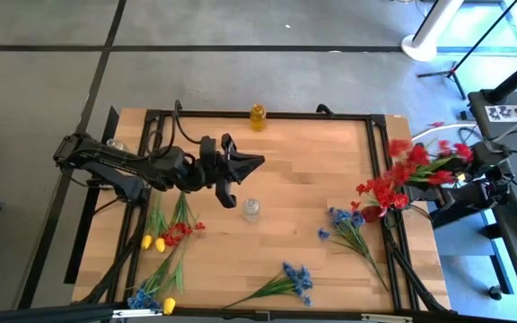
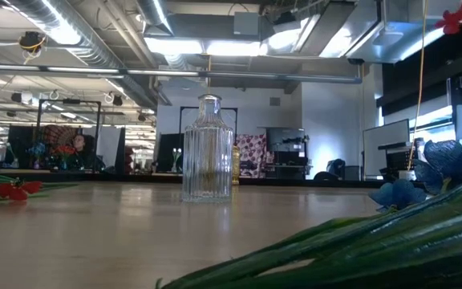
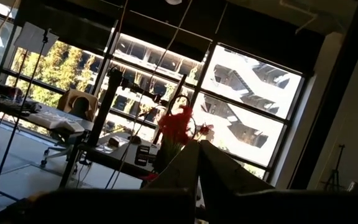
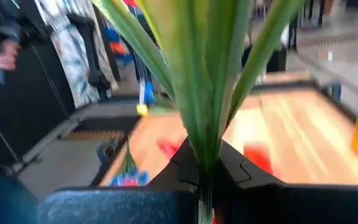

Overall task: Sort flowers into vase by color
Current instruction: Put the top red flowers into the red vase

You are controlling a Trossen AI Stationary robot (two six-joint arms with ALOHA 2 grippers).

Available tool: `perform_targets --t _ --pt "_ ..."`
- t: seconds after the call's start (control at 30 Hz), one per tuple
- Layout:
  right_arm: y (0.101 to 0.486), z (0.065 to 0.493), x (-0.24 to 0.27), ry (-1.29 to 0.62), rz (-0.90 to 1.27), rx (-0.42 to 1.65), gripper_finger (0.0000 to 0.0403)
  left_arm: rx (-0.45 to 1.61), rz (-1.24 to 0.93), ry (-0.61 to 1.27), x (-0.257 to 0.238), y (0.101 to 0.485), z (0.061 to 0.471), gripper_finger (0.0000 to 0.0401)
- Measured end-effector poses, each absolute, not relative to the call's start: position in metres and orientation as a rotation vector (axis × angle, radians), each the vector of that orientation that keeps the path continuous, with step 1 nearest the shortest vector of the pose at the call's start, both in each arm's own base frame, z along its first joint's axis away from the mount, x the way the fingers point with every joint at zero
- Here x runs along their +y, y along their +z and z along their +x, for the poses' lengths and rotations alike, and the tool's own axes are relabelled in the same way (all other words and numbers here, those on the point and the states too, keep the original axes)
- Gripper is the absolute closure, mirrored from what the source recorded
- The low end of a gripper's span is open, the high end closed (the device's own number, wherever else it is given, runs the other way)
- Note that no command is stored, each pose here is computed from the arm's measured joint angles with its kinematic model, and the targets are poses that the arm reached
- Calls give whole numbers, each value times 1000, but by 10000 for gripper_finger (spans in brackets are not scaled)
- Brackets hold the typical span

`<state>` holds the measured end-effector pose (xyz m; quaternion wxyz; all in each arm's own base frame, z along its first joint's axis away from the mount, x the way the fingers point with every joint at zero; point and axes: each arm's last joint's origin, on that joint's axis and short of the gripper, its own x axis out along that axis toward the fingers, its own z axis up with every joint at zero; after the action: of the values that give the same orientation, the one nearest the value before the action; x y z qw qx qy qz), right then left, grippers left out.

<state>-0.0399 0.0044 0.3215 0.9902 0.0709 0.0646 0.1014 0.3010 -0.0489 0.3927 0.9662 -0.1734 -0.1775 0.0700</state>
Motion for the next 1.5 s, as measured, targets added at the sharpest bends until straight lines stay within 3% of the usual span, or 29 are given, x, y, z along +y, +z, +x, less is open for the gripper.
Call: perform_targets --t 0.63,0.9,1.27,1.37,1.5 --pt "303 -9 5 192 108 130 393 -336 -350 144 -49 391 302 392" --pt "309 -4 2 103 42 34 393 -332 -349 144 -49 390 302 392" --pt "293 -2 4 138 135 183 389 -317 -352 110 -60 389 300 392" --pt "292 -2 3 131 161 199 372 -315 -353 102 -62 389 300 392" --pt "289 -3 3 126 186 224 312 -313 -354 92 -65 389 299 392"
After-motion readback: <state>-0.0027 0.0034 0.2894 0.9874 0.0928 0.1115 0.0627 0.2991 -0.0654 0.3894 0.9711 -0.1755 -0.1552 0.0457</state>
